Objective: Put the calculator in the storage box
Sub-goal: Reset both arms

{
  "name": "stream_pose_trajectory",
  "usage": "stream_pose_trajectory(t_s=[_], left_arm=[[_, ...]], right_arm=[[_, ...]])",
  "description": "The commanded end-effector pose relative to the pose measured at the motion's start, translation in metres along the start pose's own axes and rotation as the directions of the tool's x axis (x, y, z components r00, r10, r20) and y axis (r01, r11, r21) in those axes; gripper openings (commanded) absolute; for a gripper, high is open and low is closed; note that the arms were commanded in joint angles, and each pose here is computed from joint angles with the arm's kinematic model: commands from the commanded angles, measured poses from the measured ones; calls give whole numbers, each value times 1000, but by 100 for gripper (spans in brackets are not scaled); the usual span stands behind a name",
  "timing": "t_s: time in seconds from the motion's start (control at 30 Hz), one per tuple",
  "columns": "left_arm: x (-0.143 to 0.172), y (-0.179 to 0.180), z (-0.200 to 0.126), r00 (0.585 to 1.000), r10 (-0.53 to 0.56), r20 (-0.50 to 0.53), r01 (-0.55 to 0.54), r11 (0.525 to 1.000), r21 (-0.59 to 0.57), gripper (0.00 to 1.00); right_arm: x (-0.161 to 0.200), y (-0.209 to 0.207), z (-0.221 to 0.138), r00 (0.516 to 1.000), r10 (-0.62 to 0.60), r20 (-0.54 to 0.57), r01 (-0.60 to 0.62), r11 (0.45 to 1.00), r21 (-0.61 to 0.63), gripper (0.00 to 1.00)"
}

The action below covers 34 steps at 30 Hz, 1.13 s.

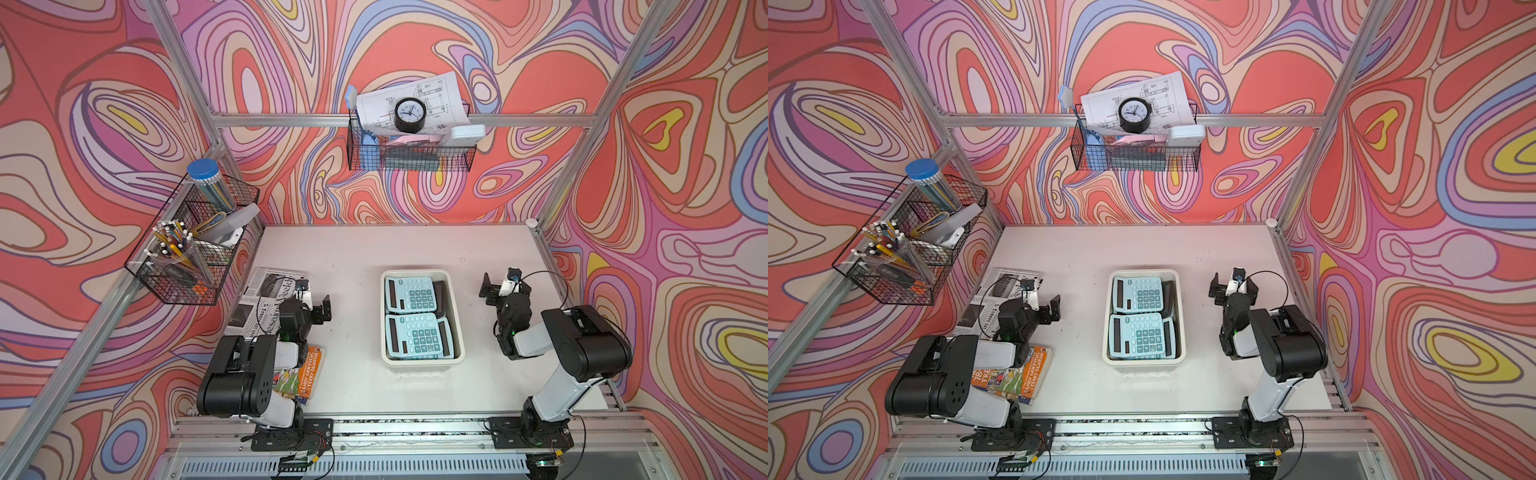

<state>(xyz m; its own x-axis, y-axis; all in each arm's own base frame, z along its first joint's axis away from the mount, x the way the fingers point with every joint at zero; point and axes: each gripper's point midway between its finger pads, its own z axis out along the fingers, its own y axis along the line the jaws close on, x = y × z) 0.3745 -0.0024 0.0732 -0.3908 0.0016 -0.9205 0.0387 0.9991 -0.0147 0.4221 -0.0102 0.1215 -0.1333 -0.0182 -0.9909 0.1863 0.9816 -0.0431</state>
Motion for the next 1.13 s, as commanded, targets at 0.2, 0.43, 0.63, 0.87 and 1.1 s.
stream_pose_trajectory(t_s=[0.2,0.43,0.63,0.87,1.1], left_arm=[[-19,9,12,1000,4,16,-3,999,-36,99],[-21,8,11,1000,6,26,-5,999,-35,99],[-20,8,11,1000,5,24,-4,999,-37,98],[-20,8,12,1000,6,23,-5,999,-35,99],[-20,8,11,1000,5,25,-4,999,-36,99]], right_arm=[[22,-6,7,992,10,-127,-13,1000,-23,98],[20,-6,6,993,7,-119,-10,1000,-20,98],[20,-6,6,993,7,-118,-10,1000,-20,98],[21,-6,6,993,10,-121,-12,1000,-21,98],[21,-6,6,993,10,-122,-13,1000,-22,98]])
